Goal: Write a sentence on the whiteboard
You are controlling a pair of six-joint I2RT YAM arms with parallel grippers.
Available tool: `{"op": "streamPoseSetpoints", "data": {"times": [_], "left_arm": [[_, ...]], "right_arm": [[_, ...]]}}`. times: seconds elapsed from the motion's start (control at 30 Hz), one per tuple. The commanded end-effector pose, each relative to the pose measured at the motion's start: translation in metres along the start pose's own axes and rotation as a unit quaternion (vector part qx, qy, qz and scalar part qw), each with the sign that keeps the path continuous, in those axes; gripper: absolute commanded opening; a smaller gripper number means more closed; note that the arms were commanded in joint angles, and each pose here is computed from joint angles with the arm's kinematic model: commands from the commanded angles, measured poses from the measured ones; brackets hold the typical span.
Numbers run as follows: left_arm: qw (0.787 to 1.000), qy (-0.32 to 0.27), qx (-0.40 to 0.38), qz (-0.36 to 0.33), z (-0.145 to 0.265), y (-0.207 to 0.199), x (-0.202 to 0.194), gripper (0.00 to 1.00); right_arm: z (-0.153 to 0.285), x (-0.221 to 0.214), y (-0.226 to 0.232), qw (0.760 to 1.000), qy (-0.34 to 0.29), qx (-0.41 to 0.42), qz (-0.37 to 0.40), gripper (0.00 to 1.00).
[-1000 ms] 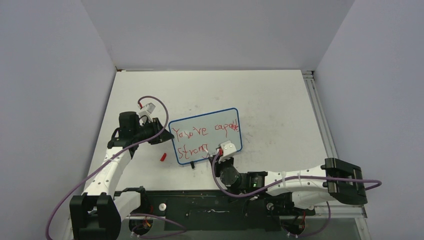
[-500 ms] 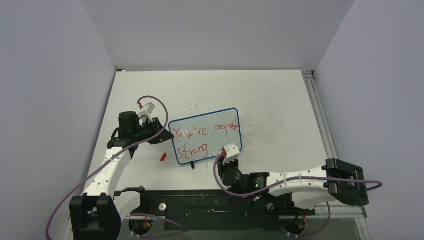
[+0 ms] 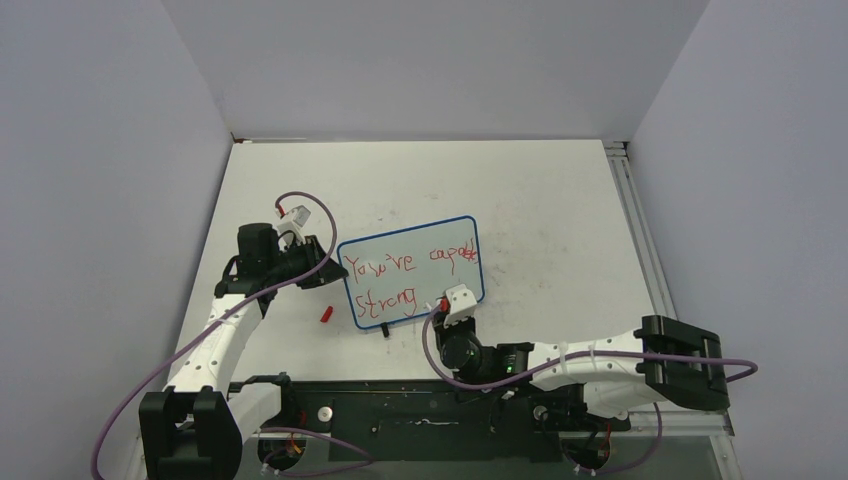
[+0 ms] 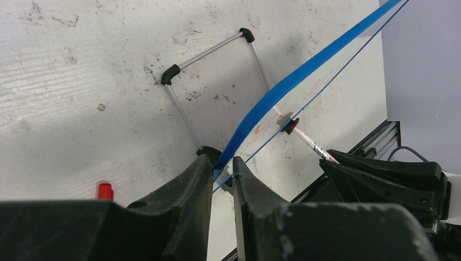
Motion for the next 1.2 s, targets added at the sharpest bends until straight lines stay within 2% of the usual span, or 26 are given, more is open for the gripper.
{"op": "streamPoseSetpoints", "data": {"times": [0.0,1.17], "left_arm": [[0.999,-0.025,-0.015,-0.026,0.0057,-0.0113,0.0141,0.19],[0.999,-0.025,-0.017,-0.027,0.0059,-0.0118,0.0138,0.19]], "right_arm": [[-0.0054,0.0061,0.0062,1.0,-0.013,0.003,-0.014,0.05],[-0.0136,-0.0018,0.0005,1.0,-0.002,-0.012,-0.014,0.05]]}}
Point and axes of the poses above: each gripper's point midway between its finger pads, its own z axis back along the fingers, its own y axis along the line the jaws close on, x = y × z, the point moved 9 cm from there along z, back along the fingers
